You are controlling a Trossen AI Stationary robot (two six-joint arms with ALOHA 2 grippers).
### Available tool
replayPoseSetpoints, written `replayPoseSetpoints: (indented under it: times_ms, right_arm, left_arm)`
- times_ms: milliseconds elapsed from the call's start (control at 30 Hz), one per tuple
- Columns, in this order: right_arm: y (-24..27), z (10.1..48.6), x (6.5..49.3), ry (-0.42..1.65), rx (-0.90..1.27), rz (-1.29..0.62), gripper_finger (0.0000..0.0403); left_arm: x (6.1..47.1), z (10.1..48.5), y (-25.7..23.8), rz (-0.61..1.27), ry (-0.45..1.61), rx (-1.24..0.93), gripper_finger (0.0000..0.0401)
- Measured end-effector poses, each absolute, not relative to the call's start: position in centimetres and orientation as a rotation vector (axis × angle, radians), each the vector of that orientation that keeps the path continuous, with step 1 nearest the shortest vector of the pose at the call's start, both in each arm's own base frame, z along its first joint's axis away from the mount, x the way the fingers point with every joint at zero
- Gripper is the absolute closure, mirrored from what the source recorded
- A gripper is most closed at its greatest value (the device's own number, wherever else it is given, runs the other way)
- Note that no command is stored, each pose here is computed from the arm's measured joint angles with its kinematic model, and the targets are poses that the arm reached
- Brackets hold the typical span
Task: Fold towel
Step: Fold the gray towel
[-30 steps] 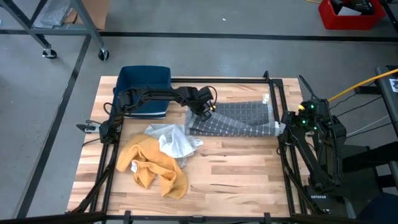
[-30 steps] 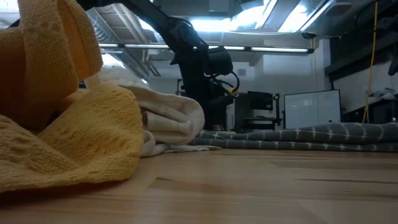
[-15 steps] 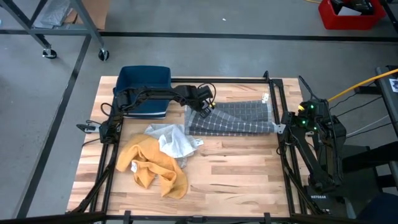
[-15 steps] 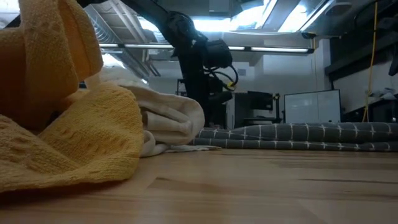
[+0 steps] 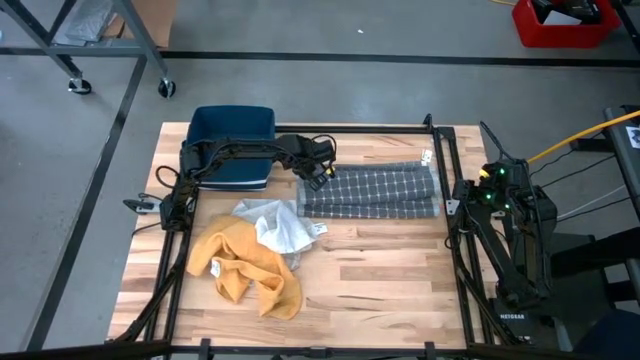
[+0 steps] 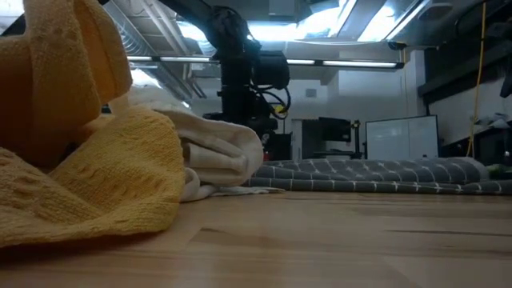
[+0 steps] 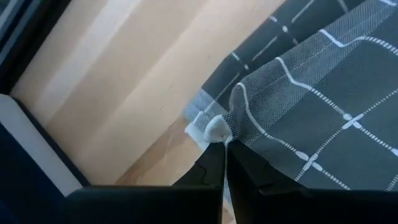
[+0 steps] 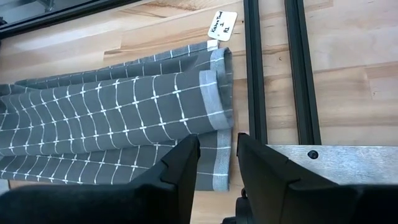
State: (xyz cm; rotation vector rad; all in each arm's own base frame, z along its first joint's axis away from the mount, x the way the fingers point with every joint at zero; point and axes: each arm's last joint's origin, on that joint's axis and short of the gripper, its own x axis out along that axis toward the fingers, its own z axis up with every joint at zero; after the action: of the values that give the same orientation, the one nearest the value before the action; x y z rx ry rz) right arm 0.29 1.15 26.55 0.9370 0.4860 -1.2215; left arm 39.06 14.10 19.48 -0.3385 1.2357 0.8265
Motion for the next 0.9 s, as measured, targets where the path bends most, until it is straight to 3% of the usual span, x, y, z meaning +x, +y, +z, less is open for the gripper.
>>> replayPoseSetpoints:
  times_ms: [267,600,900]
  right_arm:
    - [1.2,26.5,0.3,0.494,0.928,-1.212,0.0281]
    - [1.3,26.5,0.4,0.525,0.897,-1.159,0.0278]
    - [1.6,26.5,0.5,0.577,0.842,-1.061,0.0278]
  left_arm:
    - [39.9,19.5,14.3,0.789,1.166,-0.304,0.0379]
    - [40.1,19.5,14.3,0.765,1.158,-0.275,0.0284]
    - [39.5,19.6,16.2,0.811,1.141,-0.312,0.0244]
